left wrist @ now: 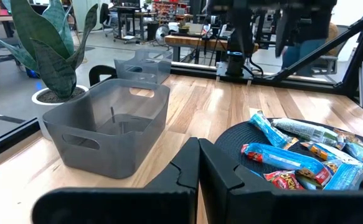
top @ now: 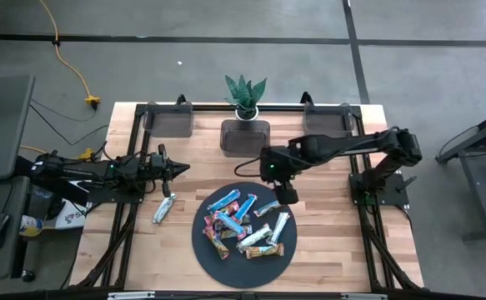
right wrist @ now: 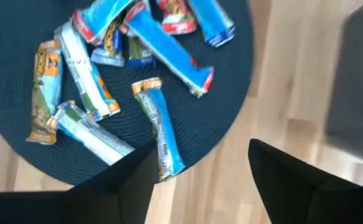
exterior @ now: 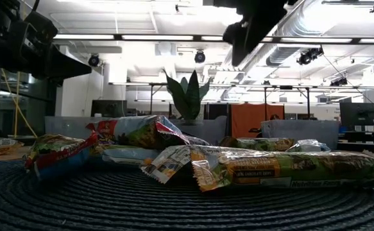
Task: Pick and place Granola Bars by type
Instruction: Put the yellow granola bar into the right black bin
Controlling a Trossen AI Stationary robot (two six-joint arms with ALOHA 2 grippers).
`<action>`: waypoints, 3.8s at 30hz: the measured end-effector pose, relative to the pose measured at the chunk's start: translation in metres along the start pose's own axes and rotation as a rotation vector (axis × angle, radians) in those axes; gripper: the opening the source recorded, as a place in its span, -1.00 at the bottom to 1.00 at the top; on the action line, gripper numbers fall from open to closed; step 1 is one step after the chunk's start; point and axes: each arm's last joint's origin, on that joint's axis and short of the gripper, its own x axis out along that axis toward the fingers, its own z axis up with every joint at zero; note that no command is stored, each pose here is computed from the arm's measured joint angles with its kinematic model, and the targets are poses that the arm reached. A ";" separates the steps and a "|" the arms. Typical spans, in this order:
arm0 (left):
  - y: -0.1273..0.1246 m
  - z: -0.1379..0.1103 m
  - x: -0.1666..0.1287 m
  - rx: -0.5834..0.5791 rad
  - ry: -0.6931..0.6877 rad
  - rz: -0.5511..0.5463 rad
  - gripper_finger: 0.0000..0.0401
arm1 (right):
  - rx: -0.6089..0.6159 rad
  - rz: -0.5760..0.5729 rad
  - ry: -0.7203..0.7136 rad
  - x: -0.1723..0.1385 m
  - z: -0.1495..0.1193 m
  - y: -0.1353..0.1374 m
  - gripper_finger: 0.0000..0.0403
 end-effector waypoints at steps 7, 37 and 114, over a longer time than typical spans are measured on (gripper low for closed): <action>0.000 0.000 0.000 0.000 0.000 0.000 -0.99 | -0.002 0.034 0.103 0.034 -0.007 0.003 0.22; 0.000 0.000 0.000 0.000 0.000 0.000 -0.99 | -0.196 -0.068 0.027 0.117 -0.062 0.036 0.22; 0.000 0.000 0.000 0.000 0.001 0.000 -0.99 | 0.159 0.117 -0.109 0.096 -0.056 0.033 -0.76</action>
